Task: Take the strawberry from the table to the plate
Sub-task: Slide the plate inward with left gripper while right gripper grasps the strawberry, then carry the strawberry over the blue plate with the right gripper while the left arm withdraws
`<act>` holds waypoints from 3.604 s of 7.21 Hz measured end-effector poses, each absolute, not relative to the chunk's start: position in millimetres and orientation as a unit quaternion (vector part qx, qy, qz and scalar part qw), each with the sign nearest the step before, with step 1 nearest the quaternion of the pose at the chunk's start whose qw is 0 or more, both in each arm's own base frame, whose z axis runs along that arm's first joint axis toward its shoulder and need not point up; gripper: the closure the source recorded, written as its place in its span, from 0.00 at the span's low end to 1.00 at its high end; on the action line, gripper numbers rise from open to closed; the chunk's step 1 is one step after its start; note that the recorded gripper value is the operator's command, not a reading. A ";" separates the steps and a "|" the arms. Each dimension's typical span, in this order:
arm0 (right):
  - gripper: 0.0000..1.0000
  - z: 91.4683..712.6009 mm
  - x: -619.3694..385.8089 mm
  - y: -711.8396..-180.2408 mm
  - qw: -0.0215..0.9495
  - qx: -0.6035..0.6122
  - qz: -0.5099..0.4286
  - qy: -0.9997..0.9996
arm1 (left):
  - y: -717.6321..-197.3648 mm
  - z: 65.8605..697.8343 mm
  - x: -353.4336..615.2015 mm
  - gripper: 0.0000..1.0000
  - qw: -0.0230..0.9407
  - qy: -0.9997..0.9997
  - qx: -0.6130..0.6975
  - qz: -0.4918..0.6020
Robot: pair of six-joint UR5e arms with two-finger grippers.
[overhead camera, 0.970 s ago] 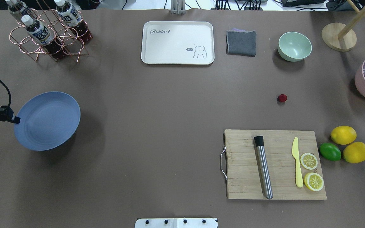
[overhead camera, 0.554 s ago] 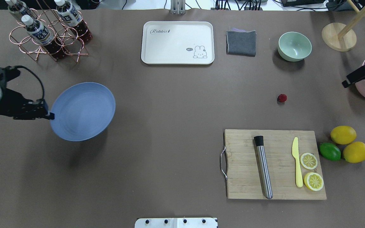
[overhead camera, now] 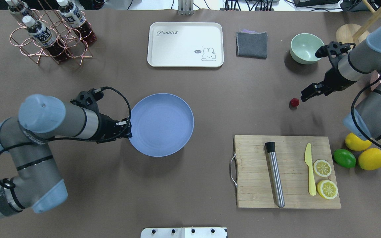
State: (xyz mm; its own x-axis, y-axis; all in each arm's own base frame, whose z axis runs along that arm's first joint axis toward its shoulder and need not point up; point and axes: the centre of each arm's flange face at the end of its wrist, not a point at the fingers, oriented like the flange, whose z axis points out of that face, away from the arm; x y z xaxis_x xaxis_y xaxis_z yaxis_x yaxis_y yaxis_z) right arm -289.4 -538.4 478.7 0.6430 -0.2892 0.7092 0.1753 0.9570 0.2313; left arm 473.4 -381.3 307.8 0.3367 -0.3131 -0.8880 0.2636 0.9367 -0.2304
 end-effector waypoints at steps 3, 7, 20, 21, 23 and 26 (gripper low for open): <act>0.07 475.8 -333.9 -548.3 0.908 0.067 -0.138 -0.389 | -343.3 264.7 525.2 1.00 0.820 0.541 -0.017 -0.187; 0.55 480.5 -354.2 -543.5 0.915 0.069 -0.142 -0.372 | -334.5 264.7 533.0 0.34 0.822 0.537 -0.017 -0.186; 1.00 228.7 -552.1 -414.1 0.887 0.031 -0.016 -0.460 | -438.8 423.5 303.4 0.16 0.885 0.460 0.061 -0.033; 1.00 221.1 -576.6 -385.9 0.892 0.030 -0.015 -0.450 | -444.5 434.9 286.7 0.16 0.887 0.458 0.060 -0.023; 1.00 218.1 -604.8 -350.6 0.897 0.032 -0.016 -0.441 | -448.9 441.4 272.6 0.13 0.885 0.461 0.054 -0.018; 0.00 218.1 -610.6 -347.7 0.897 0.039 -0.014 -0.439 | -447.7 440.7 268.1 0.11 0.884 0.464 0.054 -0.018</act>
